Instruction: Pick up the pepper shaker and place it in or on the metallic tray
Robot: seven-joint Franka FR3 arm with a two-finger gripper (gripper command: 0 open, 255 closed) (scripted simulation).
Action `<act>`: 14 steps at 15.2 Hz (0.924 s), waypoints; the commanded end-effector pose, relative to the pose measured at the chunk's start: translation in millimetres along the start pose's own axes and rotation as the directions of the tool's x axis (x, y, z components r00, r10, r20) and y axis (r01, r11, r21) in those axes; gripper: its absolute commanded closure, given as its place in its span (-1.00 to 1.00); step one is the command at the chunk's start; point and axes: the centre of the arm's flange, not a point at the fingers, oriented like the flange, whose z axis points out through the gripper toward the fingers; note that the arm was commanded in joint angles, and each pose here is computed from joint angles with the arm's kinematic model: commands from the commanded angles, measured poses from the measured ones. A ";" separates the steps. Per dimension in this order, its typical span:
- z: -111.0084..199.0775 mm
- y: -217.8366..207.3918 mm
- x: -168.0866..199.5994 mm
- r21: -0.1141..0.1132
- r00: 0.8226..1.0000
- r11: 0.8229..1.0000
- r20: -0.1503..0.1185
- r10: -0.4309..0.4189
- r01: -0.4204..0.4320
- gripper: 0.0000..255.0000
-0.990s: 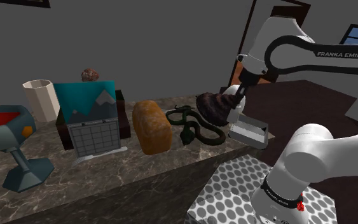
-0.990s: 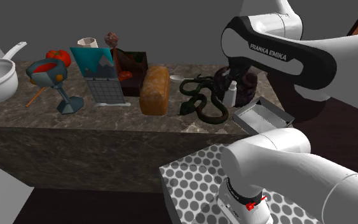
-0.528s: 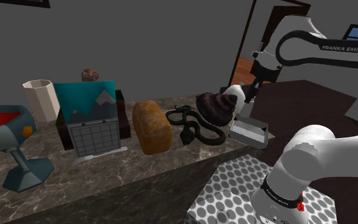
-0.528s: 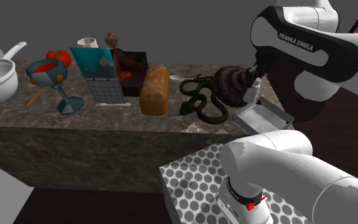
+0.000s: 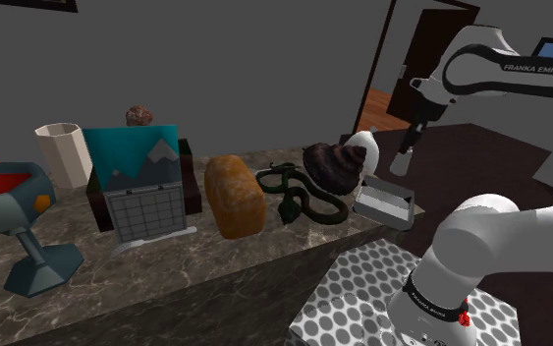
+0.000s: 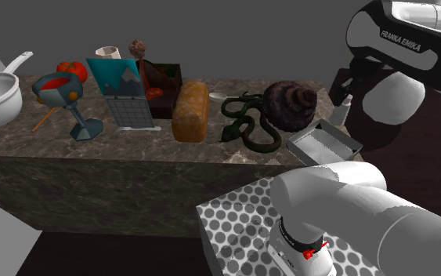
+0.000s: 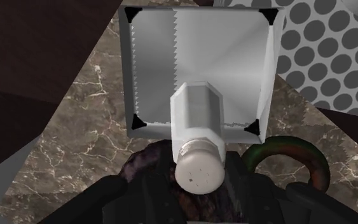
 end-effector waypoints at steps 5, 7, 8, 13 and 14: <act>31.5 1.9 -6.4 0.000 1.000 1.000 0.000 -0.001 0.001 1.00; 41.9 1.0 -8.0 0.000 1.000 1.000 0.000 -0.001 0.001 1.00; 47.1 0.5 -8.8 0.000 1.000 1.000 0.000 -0.001 0.001 1.00; 73.1 -1.6 -12.8 0.000 1.000 1.000 0.000 -0.001 0.001 1.00; 78.3 -2.1 -13.6 0.000 1.000 1.000 0.000 -0.001 0.001 1.00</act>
